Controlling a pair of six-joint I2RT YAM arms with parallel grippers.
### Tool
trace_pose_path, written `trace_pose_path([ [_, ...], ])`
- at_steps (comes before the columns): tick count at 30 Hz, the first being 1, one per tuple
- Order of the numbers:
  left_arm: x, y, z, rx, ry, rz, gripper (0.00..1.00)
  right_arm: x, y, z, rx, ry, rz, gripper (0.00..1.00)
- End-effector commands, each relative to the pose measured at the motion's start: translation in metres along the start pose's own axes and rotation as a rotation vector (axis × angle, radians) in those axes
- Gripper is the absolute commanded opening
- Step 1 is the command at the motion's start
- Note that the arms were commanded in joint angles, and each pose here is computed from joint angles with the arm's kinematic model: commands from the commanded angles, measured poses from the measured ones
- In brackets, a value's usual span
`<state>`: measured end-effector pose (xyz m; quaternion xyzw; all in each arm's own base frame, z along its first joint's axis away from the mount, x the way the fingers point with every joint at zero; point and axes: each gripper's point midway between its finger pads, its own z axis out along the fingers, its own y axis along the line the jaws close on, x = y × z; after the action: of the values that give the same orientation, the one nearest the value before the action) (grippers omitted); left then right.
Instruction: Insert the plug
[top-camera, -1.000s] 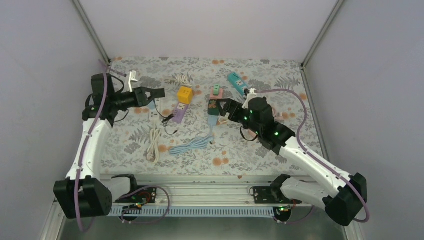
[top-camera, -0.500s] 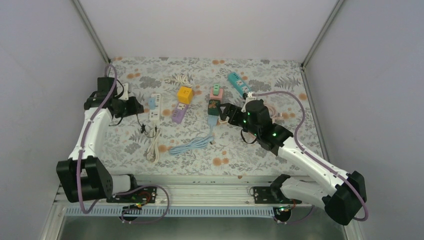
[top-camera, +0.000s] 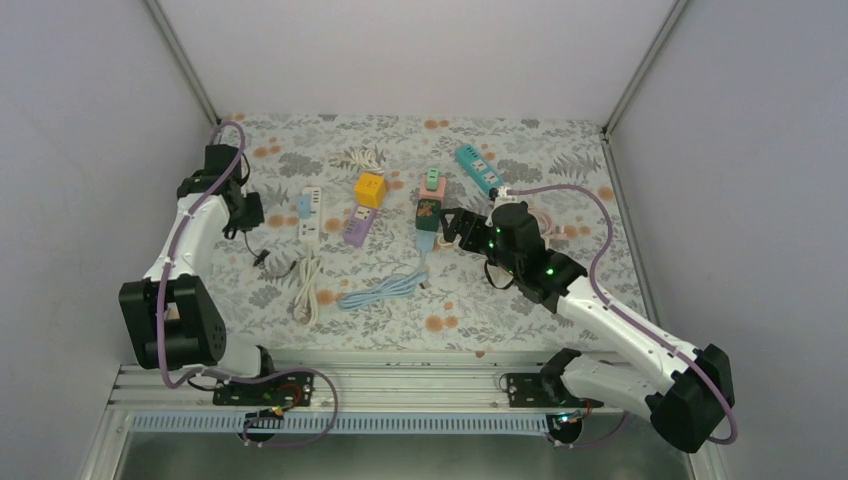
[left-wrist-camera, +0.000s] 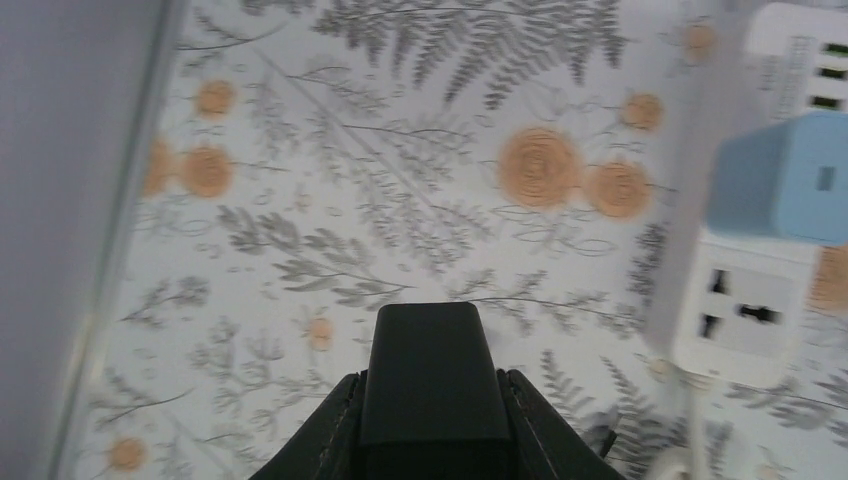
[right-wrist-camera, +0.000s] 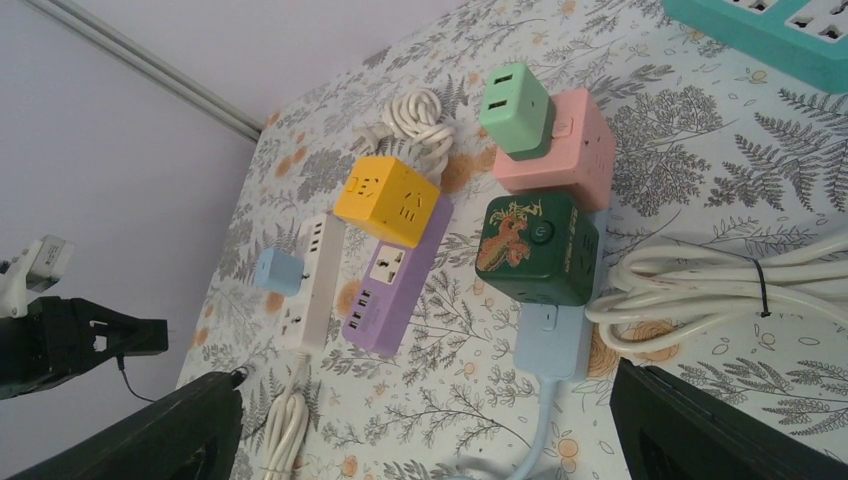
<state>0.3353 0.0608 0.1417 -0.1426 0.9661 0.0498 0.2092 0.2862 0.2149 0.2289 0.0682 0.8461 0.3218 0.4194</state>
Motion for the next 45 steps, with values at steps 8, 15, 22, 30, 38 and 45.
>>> trace_pose_path([
  [8,-0.007,-0.029,-0.007,0.049,-0.045,0.084,0.25,-0.002,-0.008,0.004,0.031,-0.020,0.000,0.94],
  [15,0.006,-0.082,0.012,0.316,0.027,0.122,0.25,-0.003,-0.010,0.001,0.041,-0.030,0.006,0.94],
  [22,0.009,-0.094,0.033,0.302,0.126,0.135,0.25,0.000,-0.015,0.003,0.048,-0.030,0.012,0.94],
  [30,0.012,-0.102,0.045,0.317,0.163,0.149,0.25,0.000,-0.016,0.004,0.054,-0.034,0.003,0.94],
  [38,0.013,-0.113,0.050,0.306,0.186,0.174,0.25,-0.003,-0.020,0.001,0.072,-0.052,-0.003,0.94],
  [45,0.024,-0.102,0.056,0.239,0.209,0.181,0.25,-0.001,-0.025,-0.001,0.088,-0.055,0.005,0.95],
])
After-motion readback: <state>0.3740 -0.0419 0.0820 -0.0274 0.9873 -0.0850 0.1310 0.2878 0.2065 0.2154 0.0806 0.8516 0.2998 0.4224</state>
